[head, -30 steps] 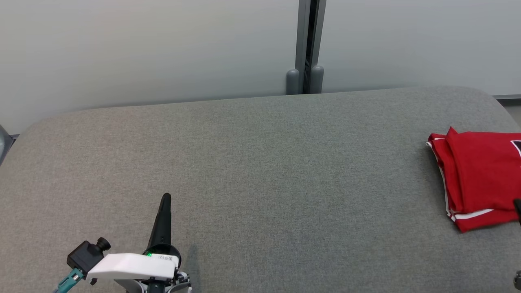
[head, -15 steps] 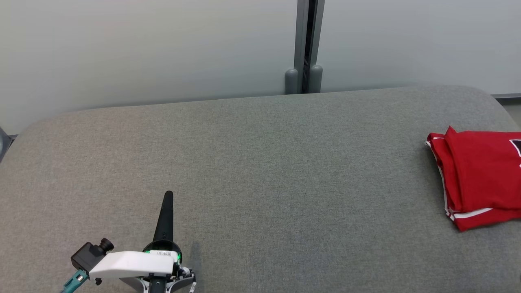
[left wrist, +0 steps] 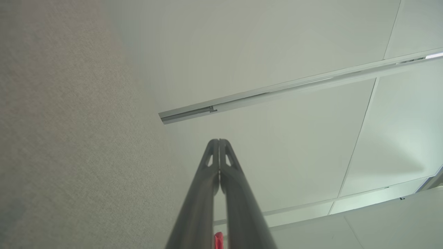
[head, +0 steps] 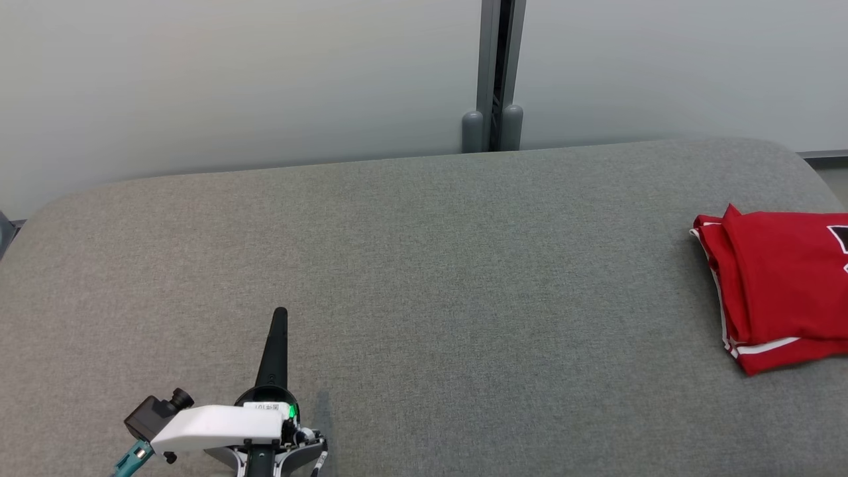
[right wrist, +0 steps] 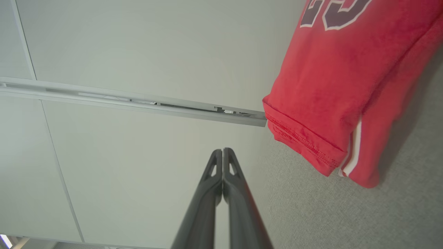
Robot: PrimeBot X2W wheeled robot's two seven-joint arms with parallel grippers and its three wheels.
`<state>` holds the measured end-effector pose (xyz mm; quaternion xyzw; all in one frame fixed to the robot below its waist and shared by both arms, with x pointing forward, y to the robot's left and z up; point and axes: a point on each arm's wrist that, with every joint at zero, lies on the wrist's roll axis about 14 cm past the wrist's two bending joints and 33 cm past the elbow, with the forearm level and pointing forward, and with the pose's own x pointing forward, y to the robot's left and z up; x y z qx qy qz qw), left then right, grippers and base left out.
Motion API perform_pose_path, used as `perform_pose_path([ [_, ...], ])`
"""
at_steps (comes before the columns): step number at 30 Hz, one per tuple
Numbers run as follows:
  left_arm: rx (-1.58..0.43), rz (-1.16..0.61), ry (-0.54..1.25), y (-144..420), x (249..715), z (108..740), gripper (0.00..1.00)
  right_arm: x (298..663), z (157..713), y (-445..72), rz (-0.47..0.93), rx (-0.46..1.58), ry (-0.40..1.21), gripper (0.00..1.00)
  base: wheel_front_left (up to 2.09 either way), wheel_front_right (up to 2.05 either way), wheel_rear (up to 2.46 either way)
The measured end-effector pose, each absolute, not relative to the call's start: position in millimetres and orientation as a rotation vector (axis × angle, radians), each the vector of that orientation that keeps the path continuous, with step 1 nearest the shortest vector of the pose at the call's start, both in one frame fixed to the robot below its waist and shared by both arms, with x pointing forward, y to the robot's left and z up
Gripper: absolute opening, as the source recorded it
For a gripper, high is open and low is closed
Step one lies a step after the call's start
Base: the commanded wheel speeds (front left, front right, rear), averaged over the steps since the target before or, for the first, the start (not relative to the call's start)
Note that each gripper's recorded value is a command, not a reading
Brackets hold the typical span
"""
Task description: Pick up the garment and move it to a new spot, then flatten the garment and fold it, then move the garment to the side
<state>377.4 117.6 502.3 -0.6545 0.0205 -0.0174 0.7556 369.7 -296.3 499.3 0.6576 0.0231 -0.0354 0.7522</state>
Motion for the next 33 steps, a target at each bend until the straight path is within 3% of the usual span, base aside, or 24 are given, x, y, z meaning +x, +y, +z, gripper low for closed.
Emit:
perform_pose_path([
  [33, -1.579, -0.024, 0.048, 110.0, 381.4, 503.0, 0.0, 370.5, 510.3, -306.9, -0.028, 1.582, -0.018, 0.0, 0.0, 0.0, 0.0],
])
